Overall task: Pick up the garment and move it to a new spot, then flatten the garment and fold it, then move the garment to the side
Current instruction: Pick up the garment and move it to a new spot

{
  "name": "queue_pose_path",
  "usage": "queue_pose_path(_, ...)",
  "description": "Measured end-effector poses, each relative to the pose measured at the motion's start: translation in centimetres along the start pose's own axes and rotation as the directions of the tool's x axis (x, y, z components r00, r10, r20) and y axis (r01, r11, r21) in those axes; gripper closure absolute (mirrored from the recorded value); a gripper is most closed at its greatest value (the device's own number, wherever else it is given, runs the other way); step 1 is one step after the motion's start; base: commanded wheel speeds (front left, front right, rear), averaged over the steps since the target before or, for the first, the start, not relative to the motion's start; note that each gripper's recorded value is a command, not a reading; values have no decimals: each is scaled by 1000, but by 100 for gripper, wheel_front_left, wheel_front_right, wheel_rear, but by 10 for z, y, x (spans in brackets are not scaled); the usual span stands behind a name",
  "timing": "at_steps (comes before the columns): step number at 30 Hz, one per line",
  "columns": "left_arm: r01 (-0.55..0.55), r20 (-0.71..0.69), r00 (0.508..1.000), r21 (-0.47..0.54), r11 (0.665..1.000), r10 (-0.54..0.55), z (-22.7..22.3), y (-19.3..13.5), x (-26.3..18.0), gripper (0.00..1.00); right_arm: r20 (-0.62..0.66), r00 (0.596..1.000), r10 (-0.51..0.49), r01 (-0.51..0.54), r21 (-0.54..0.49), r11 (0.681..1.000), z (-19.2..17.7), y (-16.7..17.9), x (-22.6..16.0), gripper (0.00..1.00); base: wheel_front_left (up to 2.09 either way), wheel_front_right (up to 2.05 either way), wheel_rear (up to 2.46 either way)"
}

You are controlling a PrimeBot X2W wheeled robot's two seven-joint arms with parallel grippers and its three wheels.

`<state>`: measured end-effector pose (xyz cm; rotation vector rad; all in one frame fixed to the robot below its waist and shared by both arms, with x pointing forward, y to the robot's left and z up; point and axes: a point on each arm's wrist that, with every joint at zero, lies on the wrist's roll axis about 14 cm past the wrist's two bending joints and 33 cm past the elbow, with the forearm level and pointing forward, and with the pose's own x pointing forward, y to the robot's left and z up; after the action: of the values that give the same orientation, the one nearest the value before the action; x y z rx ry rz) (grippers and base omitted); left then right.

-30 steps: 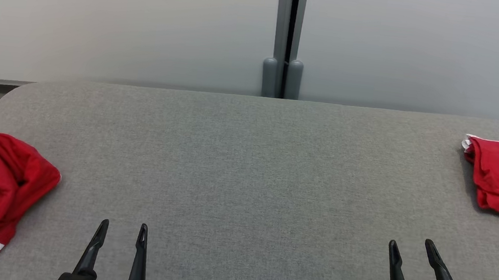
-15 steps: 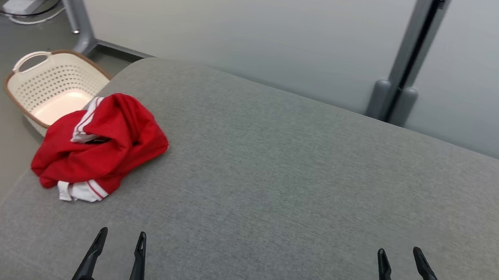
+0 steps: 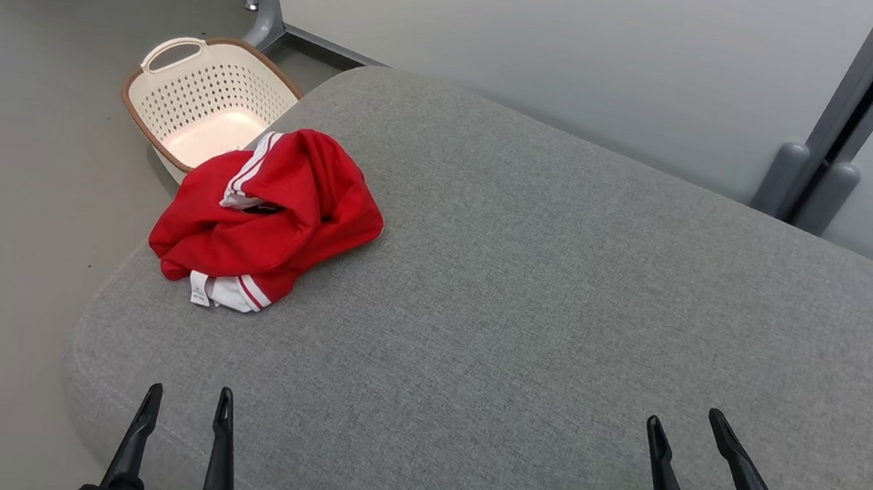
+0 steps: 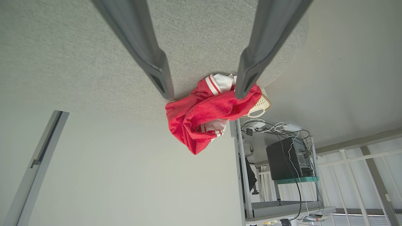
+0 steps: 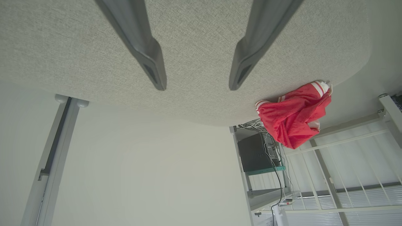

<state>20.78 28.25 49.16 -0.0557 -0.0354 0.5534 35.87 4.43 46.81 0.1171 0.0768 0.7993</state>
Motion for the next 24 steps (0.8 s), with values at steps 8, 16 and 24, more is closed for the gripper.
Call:
queue_pose_path(8, 66, 125, 990, 51, 997, -72, 42, -22, 54, 0, -18, 1000, -4, 3, -31, 1000, -9, -28, 9, 0, 0, 0, 0)
queue_pose_path(16, 74, 162, 982, 146, 987, -98, 63, -25, 156, 0, -33, 999, -5, 3, -71, 997, -25, -71, 24, 0, 0, 0, 0)
queue_pose_path(24, 56, -152, 988, 211, 976, -24, 8, -6, 245, 0, -54, 998, -44, 39, -76, 996, -46, -110, 28, 0, 0, 0, 0)
